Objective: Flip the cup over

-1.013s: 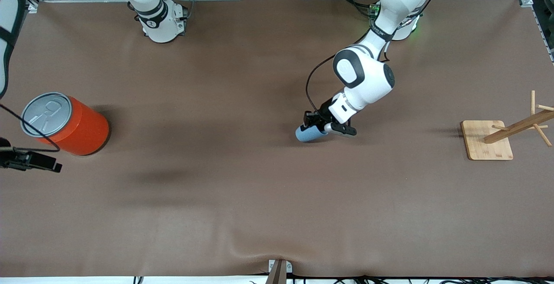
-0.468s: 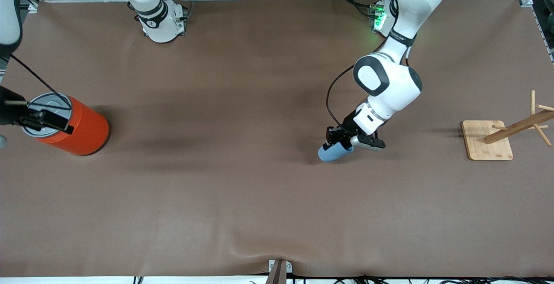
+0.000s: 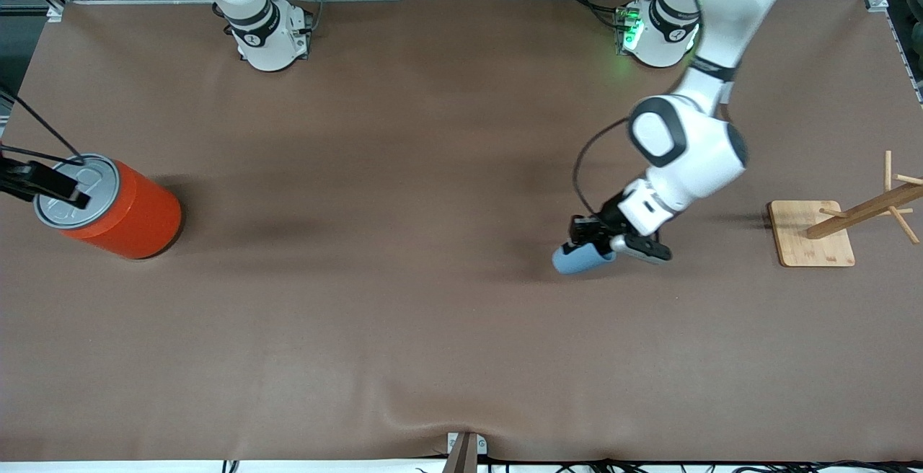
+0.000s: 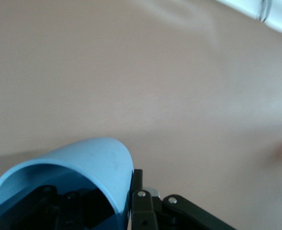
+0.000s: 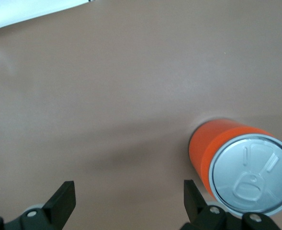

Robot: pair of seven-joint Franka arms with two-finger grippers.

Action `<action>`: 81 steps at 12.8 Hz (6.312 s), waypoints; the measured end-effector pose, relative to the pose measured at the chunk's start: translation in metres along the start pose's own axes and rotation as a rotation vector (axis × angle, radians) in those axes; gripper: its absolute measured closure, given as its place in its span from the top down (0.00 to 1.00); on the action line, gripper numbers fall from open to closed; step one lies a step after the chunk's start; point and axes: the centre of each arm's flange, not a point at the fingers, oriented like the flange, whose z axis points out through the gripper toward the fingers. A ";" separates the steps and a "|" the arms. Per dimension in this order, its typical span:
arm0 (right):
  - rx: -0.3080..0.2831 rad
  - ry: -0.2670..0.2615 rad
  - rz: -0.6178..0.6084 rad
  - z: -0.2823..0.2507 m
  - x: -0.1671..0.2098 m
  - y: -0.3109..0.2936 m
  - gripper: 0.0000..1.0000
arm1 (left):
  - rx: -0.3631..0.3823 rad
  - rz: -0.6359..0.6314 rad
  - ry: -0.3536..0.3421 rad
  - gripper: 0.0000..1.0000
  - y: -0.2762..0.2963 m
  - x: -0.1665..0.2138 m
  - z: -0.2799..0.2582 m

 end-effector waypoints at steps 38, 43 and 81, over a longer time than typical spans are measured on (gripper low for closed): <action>-0.089 0.002 -0.090 -0.072 -0.045 -0.031 1.00 | 0.650 0.093 -0.279 0.24 -0.053 -0.007 0.058; -0.089 0.001 -0.089 -0.072 -0.045 -0.031 1.00 | 0.635 0.126 -0.192 0.78 -0.005 0.013 0.011; -0.089 -0.007 -0.093 -0.068 -0.043 -0.033 1.00 | 0.576 0.007 -0.300 1.00 0.050 0.027 -0.370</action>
